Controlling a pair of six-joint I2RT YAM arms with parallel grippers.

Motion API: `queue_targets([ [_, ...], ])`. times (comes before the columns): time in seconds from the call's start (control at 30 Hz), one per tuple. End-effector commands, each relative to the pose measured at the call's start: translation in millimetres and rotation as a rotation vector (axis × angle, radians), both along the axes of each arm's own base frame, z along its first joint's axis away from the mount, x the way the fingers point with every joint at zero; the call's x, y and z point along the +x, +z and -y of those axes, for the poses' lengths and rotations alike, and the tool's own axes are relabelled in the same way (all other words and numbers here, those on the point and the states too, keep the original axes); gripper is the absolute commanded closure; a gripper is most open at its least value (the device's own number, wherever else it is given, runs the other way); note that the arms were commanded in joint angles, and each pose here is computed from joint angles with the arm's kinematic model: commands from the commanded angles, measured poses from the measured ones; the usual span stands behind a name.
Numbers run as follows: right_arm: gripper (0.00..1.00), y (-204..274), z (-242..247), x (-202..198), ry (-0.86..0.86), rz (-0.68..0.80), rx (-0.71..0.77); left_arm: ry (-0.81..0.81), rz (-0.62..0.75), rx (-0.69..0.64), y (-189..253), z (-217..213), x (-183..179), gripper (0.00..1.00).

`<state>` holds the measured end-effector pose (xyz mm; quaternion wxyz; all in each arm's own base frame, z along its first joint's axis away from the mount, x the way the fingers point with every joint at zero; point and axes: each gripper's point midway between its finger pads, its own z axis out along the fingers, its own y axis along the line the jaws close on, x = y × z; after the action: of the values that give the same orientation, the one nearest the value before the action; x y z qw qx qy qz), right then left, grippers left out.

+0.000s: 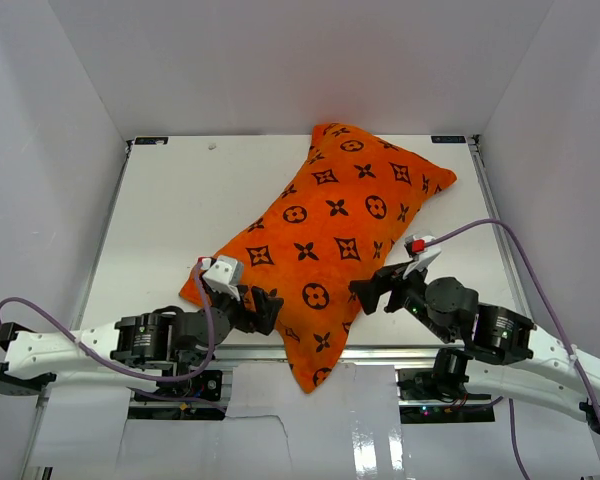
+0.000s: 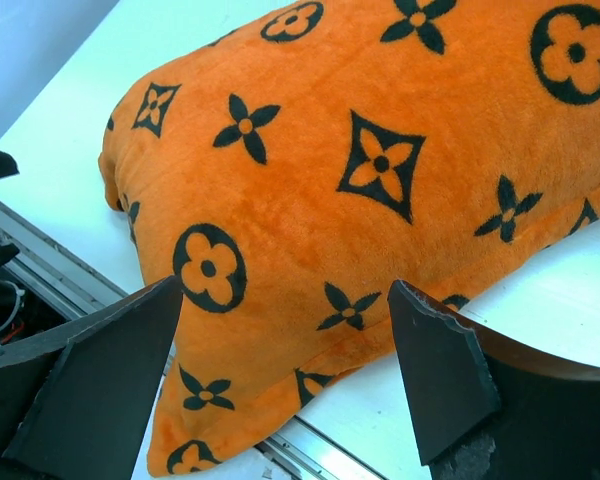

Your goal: Remove the pillowcase from the pillow

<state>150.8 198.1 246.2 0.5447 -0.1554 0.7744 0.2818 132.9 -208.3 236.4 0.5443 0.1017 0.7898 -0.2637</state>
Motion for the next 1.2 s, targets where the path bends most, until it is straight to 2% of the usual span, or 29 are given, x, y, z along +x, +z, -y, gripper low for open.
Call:
queue_targets([
  [0.0,0.1,18.1,4.4,2.1,-0.027,0.029,0.077,-0.001,0.01,0.015,1.8,4.1,0.8,0.02],
  [0.2,0.1,16.7,14.4,-6.1,-0.006,0.025,0.12,0.033,0.009,0.028,-4.6,15.1,5.0,0.02],
  [0.4,0.1,17.2,21.4,-17.3,0.044,0.035,0.175,0.123,-0.062,0.114,-44.8,22.3,14.2,0.02],
  [0.53,0.1,20.5,25.0,-20.1,0.052,0.049,0.222,0.184,-0.151,0.186,-79.7,20.8,40.5,0.02],
  [0.6,0.1,18.3,23.5,-21.0,0.059,0.049,0.228,0.129,-0.201,0.22,-98.5,29.0,48.5,0.08],
  [0.7,0.1,19.2,19.4,-21.6,0.072,0.049,0.234,0.308,-0.247,0.249,-105.2,-9.2,82.1,0.12],
  [0.73,0.1,17.6,18.5,-21.0,0.07,0.047,0.23,0.463,-0.224,0.258,-99.6,-41.1,101.4,0.12],
  [0.77,0.1,19.1,16.4,-20.6,0.071,0.049,0.238,0.558,-0.222,0.297,-98.8,-66.1,104.6,0.1],
  [0.83,0.1,14.3,10.0,-20.5,0.083,0.042,0.227,0.76,-0.215,0.236,-83.5,-109.5,123.1,0.05],
  [0.87,0.1,17.6,6.2,-20.1,0.09,0.047,0.242,0.778,-0.206,0.192,-75.9,-114.6,133.7,0.04],
  [0.93,0.1,15.3,-1.7,-18.6,0.1,0.048,0.227,0.792,-0.203,0.157,-66.4,-132.4,147.9,0.03],
  [0.97,0.1,16.6,-3.6,-16.4,0.095,0.056,0.223,0.709,-0.212,0.088,-60.8,-115.7,154.7,0.03],
  [1.03,0.1,25.9,-9.2,-6.3,0.061,0.088,0.215,0.627,-0.226,0.047,-53.5,-100.4,158.0,0.02],
  [1.1,0.1,27.8,-12.4,9.1,-0.014,0.105,0.169,0.504,-0.255,0.004,-51.5,-76.7,154.5,0.02],
  [1.17,0.1,47.6,2.8,30.9,-0.181,0.134,0.164,0.452,-0.271,-0.009,-52.7,-69.7,148.1,0.02],
])
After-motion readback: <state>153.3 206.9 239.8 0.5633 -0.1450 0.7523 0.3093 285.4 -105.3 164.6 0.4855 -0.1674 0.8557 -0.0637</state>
